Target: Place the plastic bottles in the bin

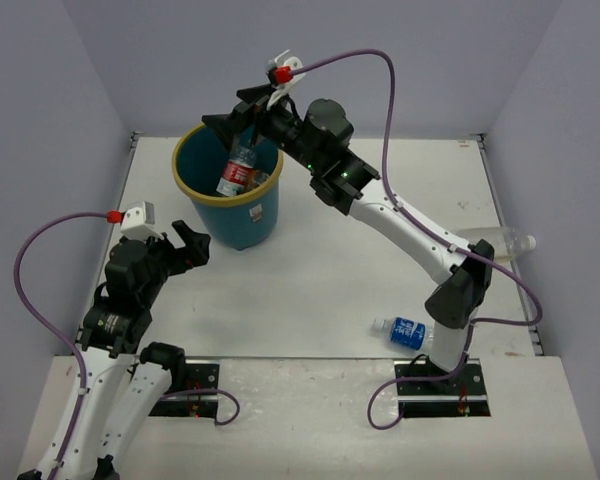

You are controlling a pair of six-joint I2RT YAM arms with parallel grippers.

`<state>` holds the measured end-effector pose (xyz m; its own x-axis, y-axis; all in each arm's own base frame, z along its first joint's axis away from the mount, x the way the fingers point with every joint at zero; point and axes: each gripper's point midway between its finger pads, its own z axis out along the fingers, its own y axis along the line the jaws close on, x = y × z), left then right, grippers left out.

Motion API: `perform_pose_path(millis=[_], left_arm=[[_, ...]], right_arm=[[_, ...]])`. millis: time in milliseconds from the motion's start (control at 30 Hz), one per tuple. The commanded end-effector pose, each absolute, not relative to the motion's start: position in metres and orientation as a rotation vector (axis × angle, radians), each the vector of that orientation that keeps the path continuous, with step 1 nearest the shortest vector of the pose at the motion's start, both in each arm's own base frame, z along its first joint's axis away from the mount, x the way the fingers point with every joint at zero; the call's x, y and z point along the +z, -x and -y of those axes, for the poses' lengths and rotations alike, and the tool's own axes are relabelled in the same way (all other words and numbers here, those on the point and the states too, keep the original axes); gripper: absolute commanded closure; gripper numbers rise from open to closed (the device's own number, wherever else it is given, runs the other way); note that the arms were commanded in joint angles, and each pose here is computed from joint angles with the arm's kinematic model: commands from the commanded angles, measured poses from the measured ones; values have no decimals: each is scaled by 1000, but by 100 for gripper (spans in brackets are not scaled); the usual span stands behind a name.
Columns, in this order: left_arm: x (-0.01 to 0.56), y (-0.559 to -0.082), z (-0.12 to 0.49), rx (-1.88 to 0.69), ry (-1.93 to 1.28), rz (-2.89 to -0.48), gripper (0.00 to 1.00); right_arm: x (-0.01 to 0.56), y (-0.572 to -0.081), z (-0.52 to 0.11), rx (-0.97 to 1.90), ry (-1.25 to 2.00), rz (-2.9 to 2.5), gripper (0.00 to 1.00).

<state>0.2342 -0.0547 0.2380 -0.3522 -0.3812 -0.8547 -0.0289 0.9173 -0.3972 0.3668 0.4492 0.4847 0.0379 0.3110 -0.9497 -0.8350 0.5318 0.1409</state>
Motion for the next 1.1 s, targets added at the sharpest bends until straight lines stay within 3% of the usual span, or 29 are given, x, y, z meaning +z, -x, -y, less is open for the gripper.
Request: perform_pose_path(millis=[0,300,467,600,833,1067], left_arm=[[246,-239,49,-343,298,-1873,0],[244,-240,45,-321,316,-1880,0],[243,-241,45,-318,319,-1882,0],[242,-241,45,-318,321,-1885,0],[241,-242,48,-328,306,-1894,0],[238,-244,50,-335,296,-1910,0]], right_arm=[[522,-353,-412,865,491,-1220,1],[436,-380,-272,393,136,-1535,1],[383,-372,-156,409,-292,-1633,1],[327,-347,-46,258,-647,-1610,1],[229,-308,60,156,-1071,-1677,1],[161,-291,119,63,-1403,-1687,1]])
